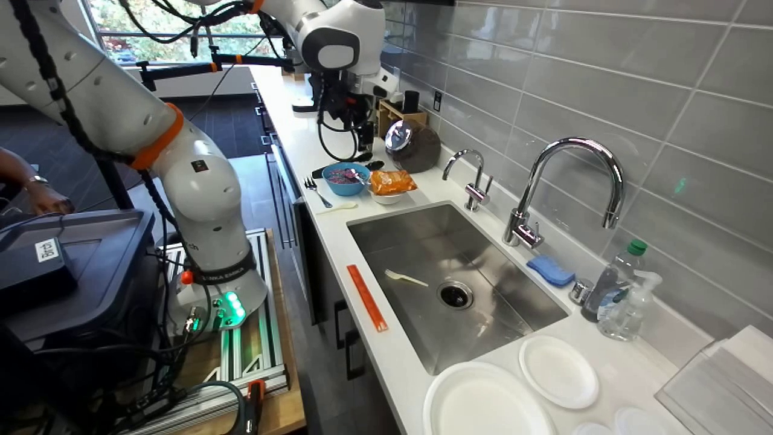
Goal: Pour the contents from the orange packet onto the white bowl
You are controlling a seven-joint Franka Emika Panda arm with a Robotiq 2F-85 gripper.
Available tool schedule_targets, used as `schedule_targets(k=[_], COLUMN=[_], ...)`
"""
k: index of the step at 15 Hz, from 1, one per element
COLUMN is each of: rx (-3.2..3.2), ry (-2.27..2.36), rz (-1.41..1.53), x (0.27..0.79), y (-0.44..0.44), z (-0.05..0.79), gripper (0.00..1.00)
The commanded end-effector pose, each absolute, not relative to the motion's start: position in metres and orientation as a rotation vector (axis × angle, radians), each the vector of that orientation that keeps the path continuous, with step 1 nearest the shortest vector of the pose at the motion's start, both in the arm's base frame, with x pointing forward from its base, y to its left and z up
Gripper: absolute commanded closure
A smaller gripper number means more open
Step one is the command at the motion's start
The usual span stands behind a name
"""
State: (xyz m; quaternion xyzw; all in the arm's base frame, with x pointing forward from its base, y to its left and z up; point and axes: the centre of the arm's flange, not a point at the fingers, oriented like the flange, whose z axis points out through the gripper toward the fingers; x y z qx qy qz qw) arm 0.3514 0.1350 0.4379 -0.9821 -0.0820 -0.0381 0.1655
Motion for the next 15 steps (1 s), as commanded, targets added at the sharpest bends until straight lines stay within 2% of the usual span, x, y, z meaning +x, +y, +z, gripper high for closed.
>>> schedule_targets(k=[1,7,13,14,15], rx=[-2.719,-2.596,-2.47,-2.513,-2.512], ry=[-0.237,-0.222,-0.17,-0.177,-0.176], rz=[-0.168,-0.267,-0.249,-0.256,-0.246], x=[0.418,0.483,0.531,0.504,0.509], y=[0.133,0.122,0.131,0.126,0.127], z=[0.407,0.347,0.285,0.311,0.303], gripper=[0.0,0.0,0.0,0.0,0.0])
